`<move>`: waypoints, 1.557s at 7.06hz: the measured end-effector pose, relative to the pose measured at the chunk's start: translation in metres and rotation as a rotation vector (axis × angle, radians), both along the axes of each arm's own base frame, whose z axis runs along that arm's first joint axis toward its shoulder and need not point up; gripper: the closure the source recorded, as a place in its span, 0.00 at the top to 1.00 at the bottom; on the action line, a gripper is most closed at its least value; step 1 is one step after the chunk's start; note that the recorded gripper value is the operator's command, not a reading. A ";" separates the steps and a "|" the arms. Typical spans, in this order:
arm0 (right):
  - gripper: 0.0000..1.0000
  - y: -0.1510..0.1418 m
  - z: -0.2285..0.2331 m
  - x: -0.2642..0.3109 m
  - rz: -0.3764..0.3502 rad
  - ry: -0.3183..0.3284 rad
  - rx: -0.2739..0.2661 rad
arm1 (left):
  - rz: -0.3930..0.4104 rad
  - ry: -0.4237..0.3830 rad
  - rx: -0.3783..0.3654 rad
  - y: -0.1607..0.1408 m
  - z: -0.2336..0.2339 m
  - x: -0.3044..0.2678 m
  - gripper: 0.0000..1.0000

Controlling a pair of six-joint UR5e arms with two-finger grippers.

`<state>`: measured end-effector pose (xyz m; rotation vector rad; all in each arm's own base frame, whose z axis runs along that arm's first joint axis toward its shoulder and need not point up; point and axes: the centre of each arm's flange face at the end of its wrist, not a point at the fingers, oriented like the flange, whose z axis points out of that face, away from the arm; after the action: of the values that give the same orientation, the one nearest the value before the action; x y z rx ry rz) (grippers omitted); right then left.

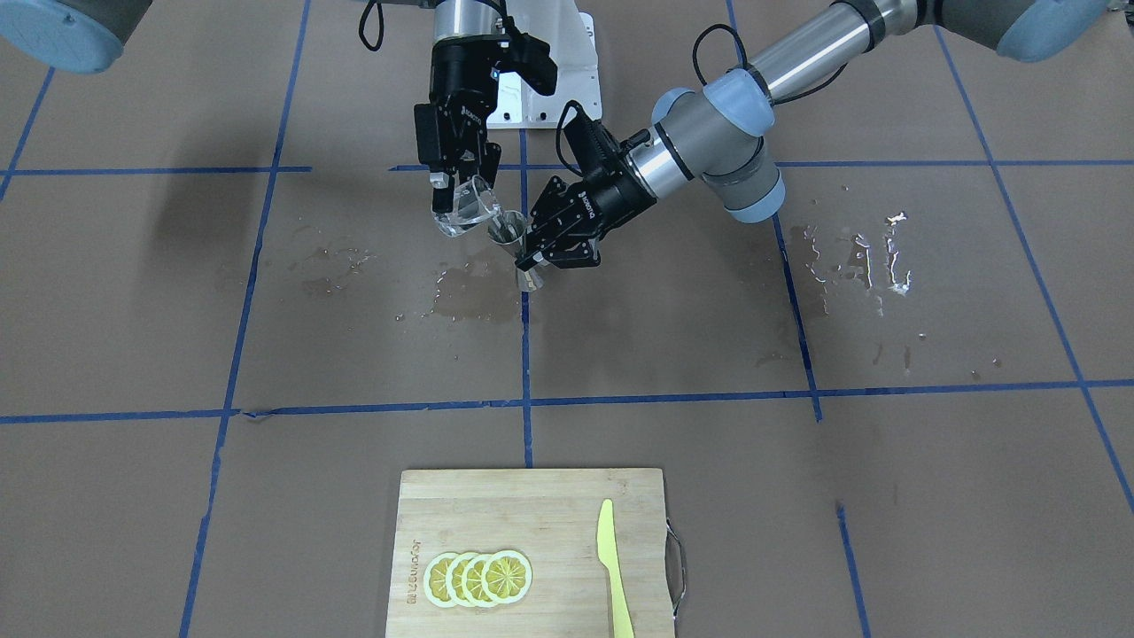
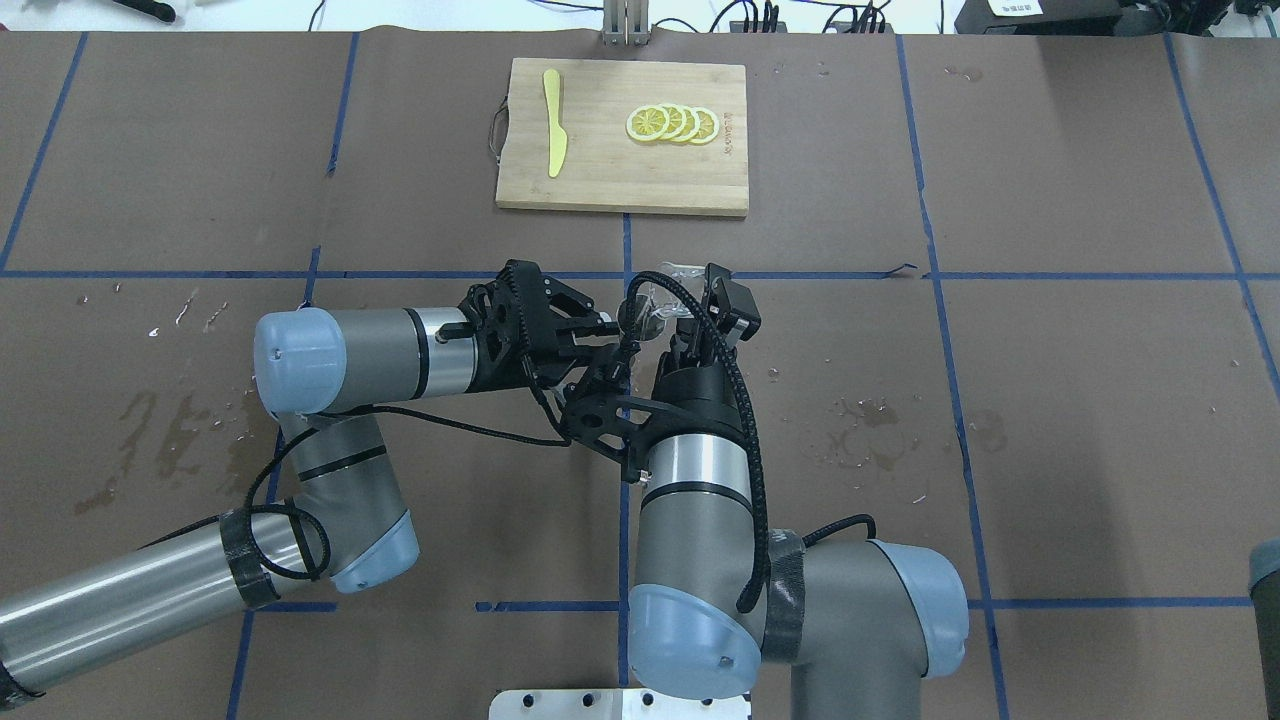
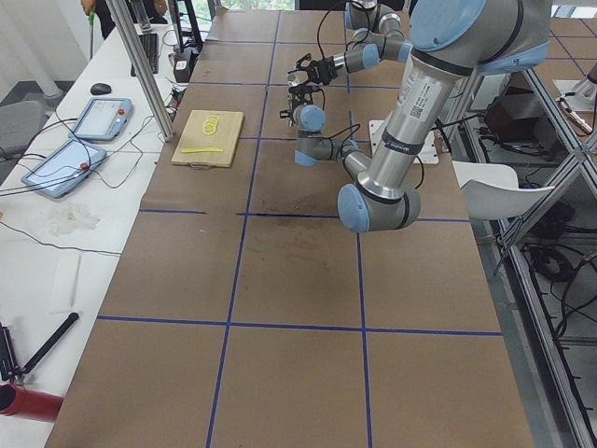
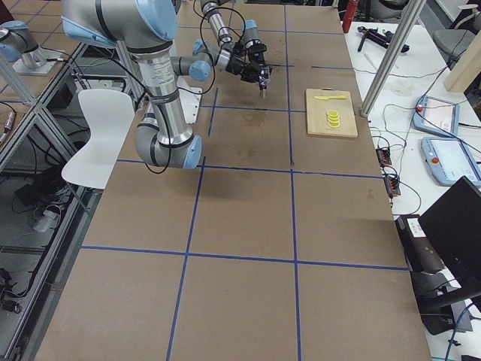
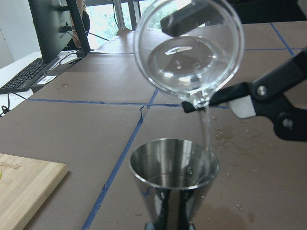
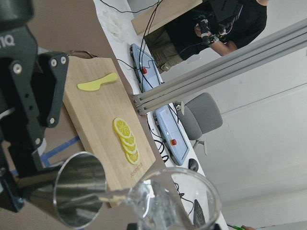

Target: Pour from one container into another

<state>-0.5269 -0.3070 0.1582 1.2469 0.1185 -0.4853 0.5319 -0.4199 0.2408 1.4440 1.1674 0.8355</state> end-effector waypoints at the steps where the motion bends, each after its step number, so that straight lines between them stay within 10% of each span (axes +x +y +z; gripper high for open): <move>1: 0.00 -0.003 0.000 0.001 -0.003 0.027 0.006 | 0.000 0.000 0.000 0.000 0.000 0.000 0.00; 11: 0.00 -0.009 -0.009 0.005 -0.040 0.167 0.036 | 0.001 0.002 0.001 0.001 0.000 0.000 0.00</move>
<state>-0.5221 -0.3155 0.1495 1.2442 0.2450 -0.6241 0.5321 -0.4193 0.2403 1.4451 1.1694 0.8361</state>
